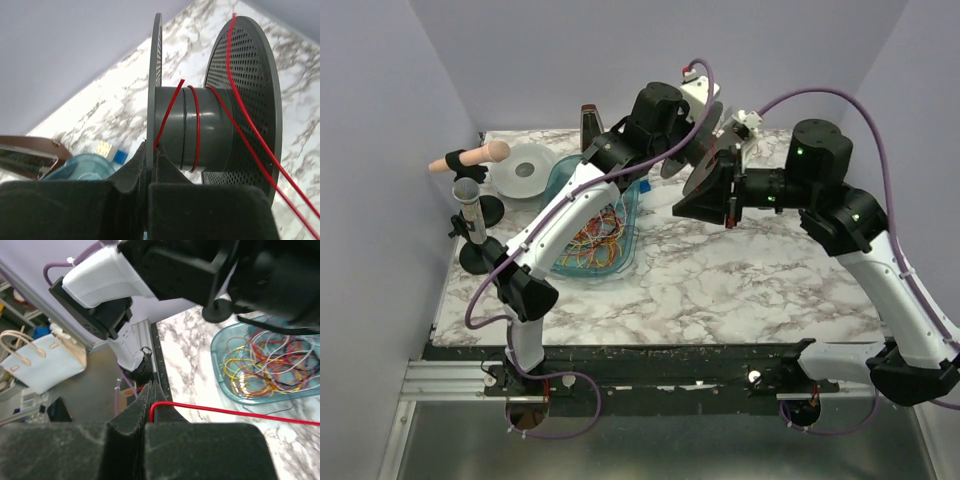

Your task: Wrap the cables

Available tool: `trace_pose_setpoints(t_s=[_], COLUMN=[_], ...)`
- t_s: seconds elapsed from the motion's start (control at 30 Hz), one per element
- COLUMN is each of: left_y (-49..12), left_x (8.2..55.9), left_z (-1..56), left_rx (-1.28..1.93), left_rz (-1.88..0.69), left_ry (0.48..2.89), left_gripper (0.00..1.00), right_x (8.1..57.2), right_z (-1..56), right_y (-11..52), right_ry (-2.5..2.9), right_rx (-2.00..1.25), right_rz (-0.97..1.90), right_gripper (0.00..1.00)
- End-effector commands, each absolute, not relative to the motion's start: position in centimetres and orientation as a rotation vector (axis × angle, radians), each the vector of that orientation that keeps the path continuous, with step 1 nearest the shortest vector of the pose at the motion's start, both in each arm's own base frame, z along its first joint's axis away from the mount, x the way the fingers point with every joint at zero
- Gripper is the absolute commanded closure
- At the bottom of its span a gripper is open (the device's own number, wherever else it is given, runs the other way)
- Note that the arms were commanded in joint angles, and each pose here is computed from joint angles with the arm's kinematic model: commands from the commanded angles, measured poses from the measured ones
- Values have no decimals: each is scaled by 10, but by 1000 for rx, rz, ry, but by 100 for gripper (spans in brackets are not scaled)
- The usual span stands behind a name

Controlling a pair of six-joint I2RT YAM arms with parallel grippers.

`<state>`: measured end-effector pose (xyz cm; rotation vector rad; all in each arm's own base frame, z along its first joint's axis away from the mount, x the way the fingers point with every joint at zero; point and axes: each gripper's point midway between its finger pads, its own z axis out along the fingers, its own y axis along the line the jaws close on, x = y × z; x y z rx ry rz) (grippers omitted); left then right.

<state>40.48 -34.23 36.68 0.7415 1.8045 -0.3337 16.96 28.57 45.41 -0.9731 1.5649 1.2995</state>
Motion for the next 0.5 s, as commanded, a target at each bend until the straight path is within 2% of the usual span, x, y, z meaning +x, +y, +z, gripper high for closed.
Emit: trace_pose_setpoints(t_s=[0.0, 0.17, 0.3, 0.47], left_y=[-340, -323, -295, -244], left_x=[450, 467, 479, 508], left_z=[408, 450, 461, 463], left_rx=[475, 334, 417, 405], left_rz=[-371, -402, -130, 217], left_ry=[1731, 1645, 1546, 1428], left_gripper=[100, 100, 100, 100], right_x=[142, 162, 196, 194], right_z=[453, 412, 402, 402], right_y=[315, 339, 321, 297], right_ry=[1490, 1685, 1895, 1965], right_rx=[-1086, -984, -745, -720], right_rz=[1422, 1426, 1193, 1064], right_gripper=[99, 99, 99, 99])
